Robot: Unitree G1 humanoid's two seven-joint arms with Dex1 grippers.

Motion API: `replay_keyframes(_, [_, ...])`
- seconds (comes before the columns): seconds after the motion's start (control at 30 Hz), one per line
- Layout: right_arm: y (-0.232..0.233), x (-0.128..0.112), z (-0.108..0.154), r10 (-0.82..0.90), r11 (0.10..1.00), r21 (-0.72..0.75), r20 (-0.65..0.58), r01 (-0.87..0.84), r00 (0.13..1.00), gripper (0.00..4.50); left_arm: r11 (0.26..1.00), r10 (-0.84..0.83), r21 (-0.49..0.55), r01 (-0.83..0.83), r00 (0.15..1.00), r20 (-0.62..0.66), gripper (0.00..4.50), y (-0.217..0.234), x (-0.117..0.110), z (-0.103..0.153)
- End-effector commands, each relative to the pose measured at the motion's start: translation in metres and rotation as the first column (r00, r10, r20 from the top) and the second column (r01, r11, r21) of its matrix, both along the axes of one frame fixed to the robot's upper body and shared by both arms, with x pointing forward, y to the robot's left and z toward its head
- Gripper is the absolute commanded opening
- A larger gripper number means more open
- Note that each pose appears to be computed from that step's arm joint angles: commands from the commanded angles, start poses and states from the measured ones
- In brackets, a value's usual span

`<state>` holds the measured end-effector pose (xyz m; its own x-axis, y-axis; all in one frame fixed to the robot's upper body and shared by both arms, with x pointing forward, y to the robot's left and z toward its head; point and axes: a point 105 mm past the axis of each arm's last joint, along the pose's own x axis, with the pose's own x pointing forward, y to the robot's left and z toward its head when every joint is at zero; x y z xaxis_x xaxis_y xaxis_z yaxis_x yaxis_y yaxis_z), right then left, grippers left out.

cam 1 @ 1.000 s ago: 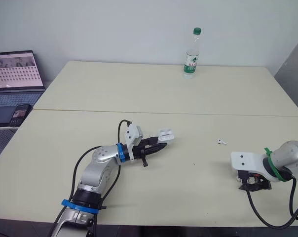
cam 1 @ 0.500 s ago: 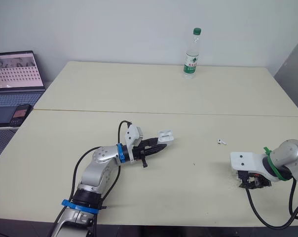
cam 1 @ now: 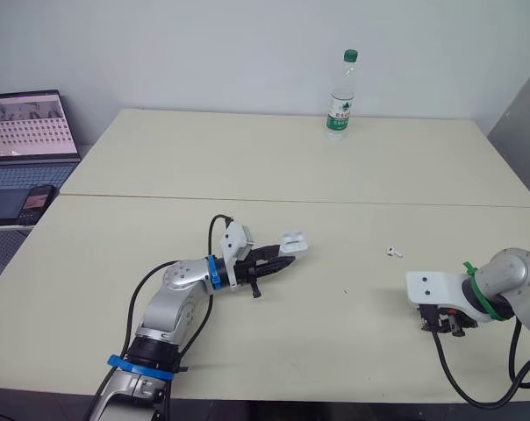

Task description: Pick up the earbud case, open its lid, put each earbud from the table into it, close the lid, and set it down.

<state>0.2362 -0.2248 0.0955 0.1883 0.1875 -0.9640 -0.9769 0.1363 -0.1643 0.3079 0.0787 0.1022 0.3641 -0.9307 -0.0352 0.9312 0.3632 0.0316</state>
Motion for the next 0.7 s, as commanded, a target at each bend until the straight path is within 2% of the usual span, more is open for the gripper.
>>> replay_keyframes(0.03, [-0.001, 0.001, 0.002, 0.012, 1.000, -0.014, 0.005, -0.012, 1.000, 0.58, 1.000, -0.014, -0.005, 0.014, 0.998, 0.057, 0.77, -0.002, -0.002, 0.014])
replay_keyframes(0.1, [-0.002, 0.000, 0.002, 0.012, 1.000, -0.018, 0.005, -0.011, 1.000, 0.03, 1.000, -0.015, -0.002, 0.015, 0.998, 0.057, 0.77, -0.002, -0.002, 0.014])
replay_keyframes(0.5, [-0.002, 0.004, 0.016, -0.012, 1.000, 0.028, 0.052, 0.010, 0.999, 0.03, 1.000, -0.028, -0.007, 0.029, 0.998, 0.063, 0.77, -0.005, -0.002, 0.018])
replay_keyframes(0.6, [0.001, 0.000, 0.022, 0.008, 0.999, 0.049, 0.041, -0.011, 0.999, 0.66, 0.999, -0.033, -0.004, 0.033, 0.998, 0.060, 0.77, -0.006, -0.002, 0.017])
replay_keyframes(0.7, [-0.004, 0.002, 0.023, -0.002, 1.000, 0.026, 0.066, 0.001, 0.998, 1.71, 0.999, -0.036, -0.007, 0.037, 0.998, 0.060, 0.77, -0.007, -0.002, 0.018])
